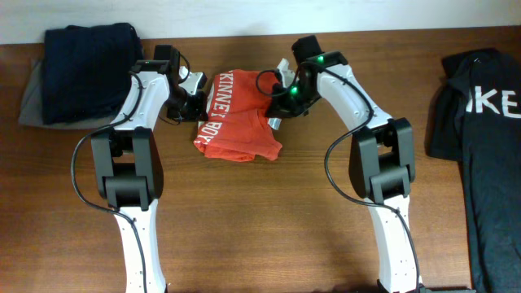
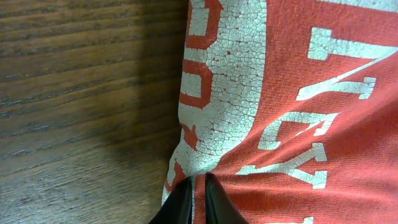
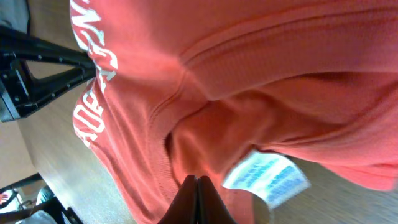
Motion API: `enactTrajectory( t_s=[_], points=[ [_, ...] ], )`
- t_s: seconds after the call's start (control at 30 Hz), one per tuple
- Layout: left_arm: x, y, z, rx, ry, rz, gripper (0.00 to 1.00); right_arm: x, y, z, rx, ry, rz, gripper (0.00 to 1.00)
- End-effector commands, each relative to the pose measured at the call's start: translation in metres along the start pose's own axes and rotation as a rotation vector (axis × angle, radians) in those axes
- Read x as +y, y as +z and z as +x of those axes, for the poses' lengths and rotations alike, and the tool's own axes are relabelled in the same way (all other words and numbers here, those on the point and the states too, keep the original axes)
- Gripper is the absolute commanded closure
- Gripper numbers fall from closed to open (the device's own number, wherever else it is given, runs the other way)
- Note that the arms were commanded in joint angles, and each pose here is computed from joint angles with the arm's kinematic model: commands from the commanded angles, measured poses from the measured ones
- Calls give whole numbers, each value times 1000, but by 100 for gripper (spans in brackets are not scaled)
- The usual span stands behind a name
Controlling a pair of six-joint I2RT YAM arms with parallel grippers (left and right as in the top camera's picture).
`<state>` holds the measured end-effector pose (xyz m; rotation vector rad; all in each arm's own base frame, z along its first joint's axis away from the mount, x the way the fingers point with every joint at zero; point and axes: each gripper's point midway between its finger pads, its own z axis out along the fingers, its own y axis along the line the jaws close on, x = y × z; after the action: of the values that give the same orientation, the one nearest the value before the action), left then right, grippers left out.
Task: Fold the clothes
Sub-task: 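Tuck the shirt's right edge under with the right gripper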
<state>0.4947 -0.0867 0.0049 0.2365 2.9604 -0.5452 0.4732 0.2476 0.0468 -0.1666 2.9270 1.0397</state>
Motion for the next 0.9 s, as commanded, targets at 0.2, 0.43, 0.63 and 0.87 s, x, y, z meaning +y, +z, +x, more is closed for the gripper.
enactTrajectory(
  t_s=[0.2,0.43,0.63,0.87],
  points=[
    [26,18,12,53,-4,-82,90,-1,21,7,24,18,63,96],
    [26,18,12,53,-5,-82,90,-24,39,15,59,49,109,96],
    [33,17,13,57,-5,-123,90,-34,43,18,67,59,141,96],
    [41,14,14,55,-19,-129,90,-65,49,38,113,103,242,96]
  ],
)
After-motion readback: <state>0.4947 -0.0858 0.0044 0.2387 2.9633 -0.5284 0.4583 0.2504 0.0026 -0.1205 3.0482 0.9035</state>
